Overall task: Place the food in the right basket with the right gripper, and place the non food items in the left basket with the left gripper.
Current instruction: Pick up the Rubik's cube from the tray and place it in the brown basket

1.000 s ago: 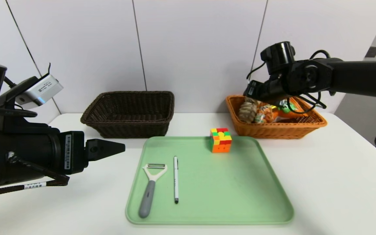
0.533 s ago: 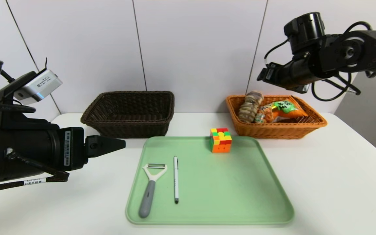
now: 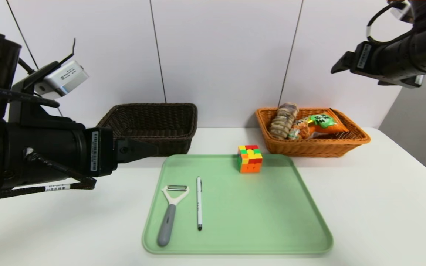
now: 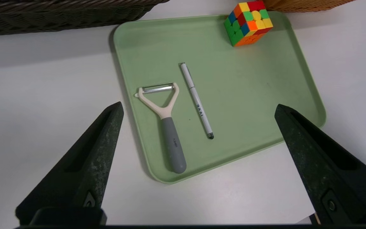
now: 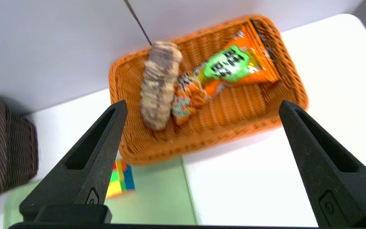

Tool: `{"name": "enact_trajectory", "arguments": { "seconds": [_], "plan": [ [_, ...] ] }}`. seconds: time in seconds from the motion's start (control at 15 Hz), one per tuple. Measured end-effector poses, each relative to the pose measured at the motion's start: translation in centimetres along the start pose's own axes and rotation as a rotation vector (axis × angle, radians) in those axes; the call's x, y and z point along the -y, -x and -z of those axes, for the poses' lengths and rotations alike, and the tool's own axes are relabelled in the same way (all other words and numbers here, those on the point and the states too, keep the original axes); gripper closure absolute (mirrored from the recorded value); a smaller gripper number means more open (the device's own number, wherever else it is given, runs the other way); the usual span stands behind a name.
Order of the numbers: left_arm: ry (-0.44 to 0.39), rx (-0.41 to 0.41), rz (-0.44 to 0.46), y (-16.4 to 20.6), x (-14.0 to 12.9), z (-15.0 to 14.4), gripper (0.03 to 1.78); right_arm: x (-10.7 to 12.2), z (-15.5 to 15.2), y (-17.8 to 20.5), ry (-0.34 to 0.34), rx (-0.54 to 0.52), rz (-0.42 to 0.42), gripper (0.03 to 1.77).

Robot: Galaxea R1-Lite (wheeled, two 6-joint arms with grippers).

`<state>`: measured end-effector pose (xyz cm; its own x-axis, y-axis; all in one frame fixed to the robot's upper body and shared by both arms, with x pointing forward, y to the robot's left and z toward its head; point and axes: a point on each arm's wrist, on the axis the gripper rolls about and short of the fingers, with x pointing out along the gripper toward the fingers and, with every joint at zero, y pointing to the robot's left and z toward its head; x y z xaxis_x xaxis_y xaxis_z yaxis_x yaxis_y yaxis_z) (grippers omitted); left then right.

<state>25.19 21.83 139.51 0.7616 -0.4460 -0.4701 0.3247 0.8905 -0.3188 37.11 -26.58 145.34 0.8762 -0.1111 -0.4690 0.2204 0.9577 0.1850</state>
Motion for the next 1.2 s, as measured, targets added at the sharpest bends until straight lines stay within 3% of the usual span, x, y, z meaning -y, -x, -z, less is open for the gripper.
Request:
{"name": "enact_trajectory", "arguments": {
  "seconds": [0.4, 0.73, 1.0, 1.2],
  "plan": [
    [-0.004, -0.017, 0.011, -3.6, 4.0, -0.9, 0.12, 4.4, 5.8, 4.6, 0.046, -0.140, 0.053, 0.11],
    [0.097, -0.069, 0.001, -8.5, 9.3, -0.6, 0.12, 8.1, 9.9, 7.3, 0.038, -0.187, 0.119, 0.11],
    [0.207, -0.106, 0.033, -12.1, 13.0, 0.4, 0.12, 9.8, 11.6, 8.2, 0.019, -0.206, 0.148, 0.11],
    [0.180, -0.089, -0.033, -14.9, 14.4, 2.1, 0.12, 10.2, 12.2, 8.5, 0.014, -0.210, 0.159, 0.11]
  ]
}}
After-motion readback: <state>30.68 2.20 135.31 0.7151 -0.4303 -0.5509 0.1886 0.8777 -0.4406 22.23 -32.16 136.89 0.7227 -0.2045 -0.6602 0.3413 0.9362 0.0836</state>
